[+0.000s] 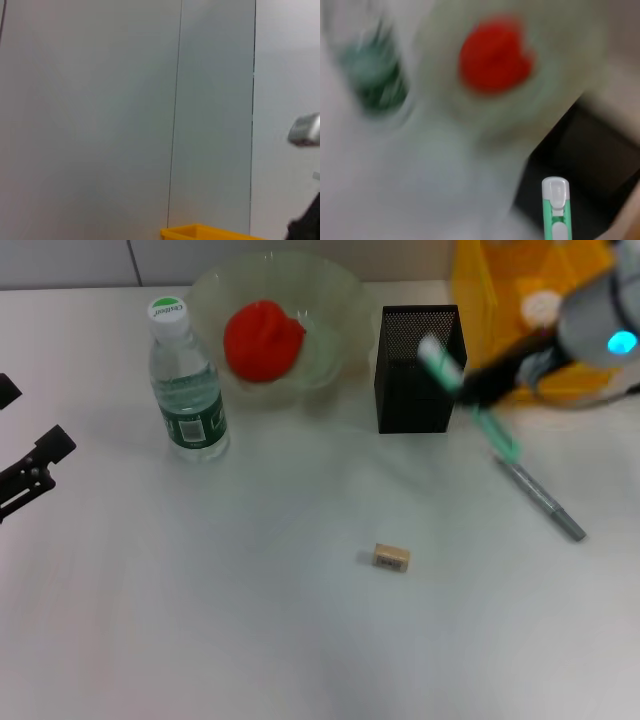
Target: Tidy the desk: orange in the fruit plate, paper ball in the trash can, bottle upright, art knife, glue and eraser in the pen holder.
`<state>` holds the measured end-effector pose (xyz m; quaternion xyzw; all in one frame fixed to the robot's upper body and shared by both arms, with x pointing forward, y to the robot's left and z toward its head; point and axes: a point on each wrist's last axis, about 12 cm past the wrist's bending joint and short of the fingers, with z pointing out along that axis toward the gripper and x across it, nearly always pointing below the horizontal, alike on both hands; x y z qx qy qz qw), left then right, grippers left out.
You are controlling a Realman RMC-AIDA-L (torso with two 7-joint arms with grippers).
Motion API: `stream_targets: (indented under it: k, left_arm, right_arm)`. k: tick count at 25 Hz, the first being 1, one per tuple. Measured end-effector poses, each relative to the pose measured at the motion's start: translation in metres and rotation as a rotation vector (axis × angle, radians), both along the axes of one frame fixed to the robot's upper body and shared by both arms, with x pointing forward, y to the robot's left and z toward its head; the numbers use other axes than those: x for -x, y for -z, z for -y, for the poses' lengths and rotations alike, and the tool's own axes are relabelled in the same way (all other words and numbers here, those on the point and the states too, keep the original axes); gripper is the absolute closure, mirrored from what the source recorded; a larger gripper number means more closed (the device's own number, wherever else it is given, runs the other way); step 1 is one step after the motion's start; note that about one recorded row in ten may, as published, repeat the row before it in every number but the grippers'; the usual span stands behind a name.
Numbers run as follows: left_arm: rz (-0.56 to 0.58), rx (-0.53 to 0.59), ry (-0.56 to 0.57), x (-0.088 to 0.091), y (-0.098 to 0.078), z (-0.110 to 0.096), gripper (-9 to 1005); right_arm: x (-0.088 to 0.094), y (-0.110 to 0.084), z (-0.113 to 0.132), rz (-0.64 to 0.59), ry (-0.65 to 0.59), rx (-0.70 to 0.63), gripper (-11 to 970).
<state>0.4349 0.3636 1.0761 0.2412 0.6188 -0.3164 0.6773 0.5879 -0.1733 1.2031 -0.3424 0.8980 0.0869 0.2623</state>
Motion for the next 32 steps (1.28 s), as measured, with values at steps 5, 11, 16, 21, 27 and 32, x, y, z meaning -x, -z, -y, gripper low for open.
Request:
stream_targets:
  k: [5,11,16,21,27,32]
  left_arm:
    - [-0.008,0.001,-0.006,-0.002,0.002,0.001,132]
    - [-0.01,0.005,-0.006,-0.003,0.002,0.002,132]
    - [-0.011,0.007,-0.006,-0.005,0.001,0.003,132]
    - [-0.016,0.015,-0.007,-0.009,0.002,0.005,132]
    - [-0.018,0.016,-0.007,-0.014,0.003,0.009,132]
    - [-0.021,0.014,-0.011,-0.016,0.003,0.009,132]
  right_arm:
    - [-0.002,-0.016,0.013,0.21,-0.003,-0.144,792]
    - [-0.006,-0.008,0.02,0.38,-0.06,-0.288,790]
    - [-0.013,0.01,0.025,0.464,-0.07,-0.364,787]
    - [-0.021,0.034,0.027,0.48,-0.083,-0.425,784]
    - [-0.027,0.059,0.031,0.502,-0.077,-0.413,780]
    - [-0.03,0.071,0.032,0.484,-0.057,-0.406,777]
